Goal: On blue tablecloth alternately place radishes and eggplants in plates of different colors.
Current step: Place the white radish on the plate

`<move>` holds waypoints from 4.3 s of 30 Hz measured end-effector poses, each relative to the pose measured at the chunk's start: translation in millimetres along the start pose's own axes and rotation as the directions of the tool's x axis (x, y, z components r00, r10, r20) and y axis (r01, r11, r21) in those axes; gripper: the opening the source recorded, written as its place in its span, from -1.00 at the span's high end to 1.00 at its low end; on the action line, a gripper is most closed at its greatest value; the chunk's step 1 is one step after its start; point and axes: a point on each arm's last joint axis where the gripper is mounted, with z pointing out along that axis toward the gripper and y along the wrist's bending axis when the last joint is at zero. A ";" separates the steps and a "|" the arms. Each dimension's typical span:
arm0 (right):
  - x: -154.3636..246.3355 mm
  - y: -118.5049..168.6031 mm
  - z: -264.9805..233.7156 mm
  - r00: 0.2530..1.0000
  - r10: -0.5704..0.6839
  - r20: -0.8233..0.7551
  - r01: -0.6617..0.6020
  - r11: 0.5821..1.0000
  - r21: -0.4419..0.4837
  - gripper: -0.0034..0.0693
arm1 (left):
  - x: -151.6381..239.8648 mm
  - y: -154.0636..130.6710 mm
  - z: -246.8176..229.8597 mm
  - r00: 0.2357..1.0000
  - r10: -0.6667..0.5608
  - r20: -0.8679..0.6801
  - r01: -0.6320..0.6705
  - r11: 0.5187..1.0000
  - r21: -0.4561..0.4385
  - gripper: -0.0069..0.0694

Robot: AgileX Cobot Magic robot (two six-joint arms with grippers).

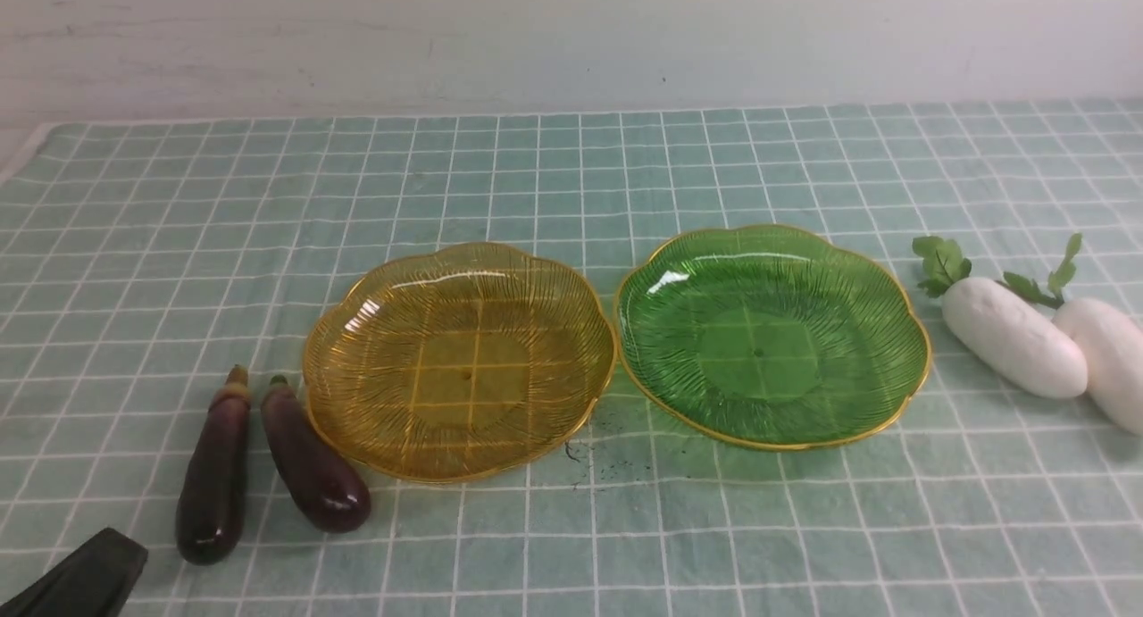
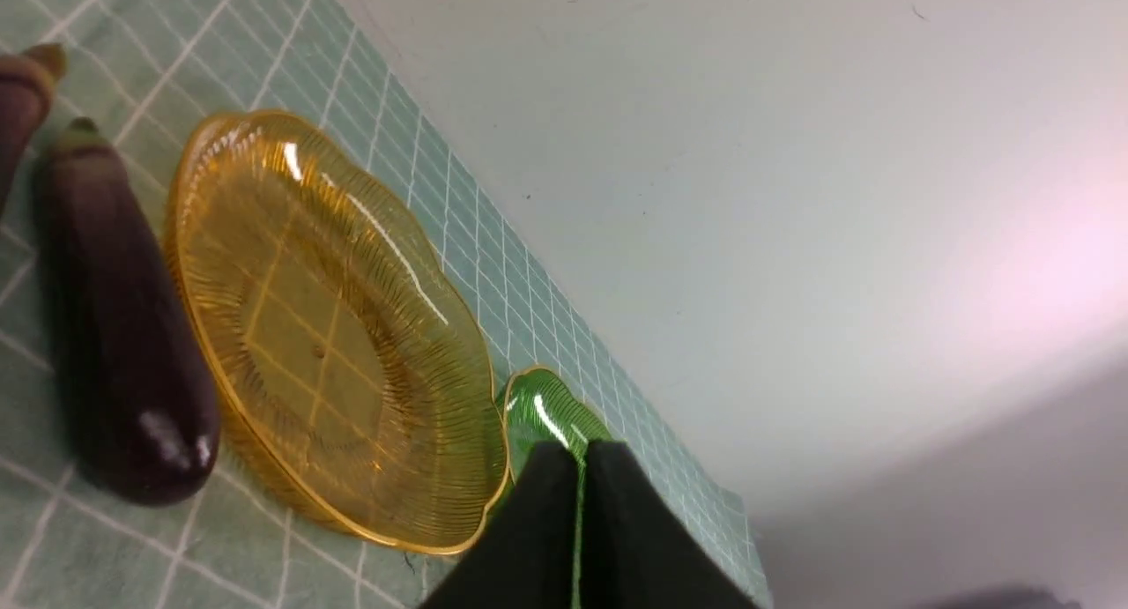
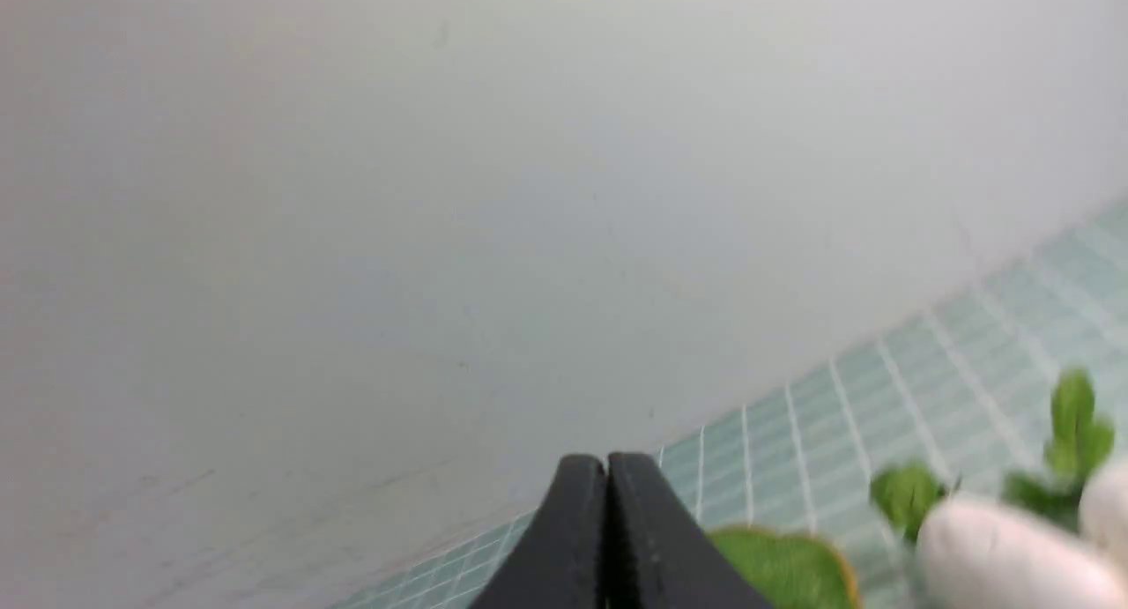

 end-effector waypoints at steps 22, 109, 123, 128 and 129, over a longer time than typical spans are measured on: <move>21.2 -21.9 191.2 0.491 -0.027 -0.871 0.260 0.958 0.117 0.93 | 10.3 -5.9 83.9 0.565 0.112 -0.818 -0.326 0.940 -0.097 0.84; 83.5 -35.6 331.3 0.360 -0.145 -0.922 0.383 0.924 0.005 -0.46 | 16.0 -0.7 80.8 0.448 0.125 -0.885 -0.360 0.932 -0.050 0.84; 161.3 3.8 334.4 0.218 -0.250 -0.943 0.332 0.928 -0.169 -0.45 | 15.9 -0.6 80.9 0.449 0.126 -0.885 -0.361 0.931 -0.051 0.84; 160.8 4.2 336.2 0.238 -0.250 -0.938 0.331 0.929 -0.163 -0.51 | 15.8 -0.6 81.1 0.442 0.148 -0.885 -0.372 0.928 -0.031 0.84; 160.8 4.2 336.2 0.238 -0.251 -0.938 0.332 0.929 -0.164 -0.54 | 15.8 -0.6 81.1 0.438 0.156 -0.885 -0.376 0.926 -0.023 0.84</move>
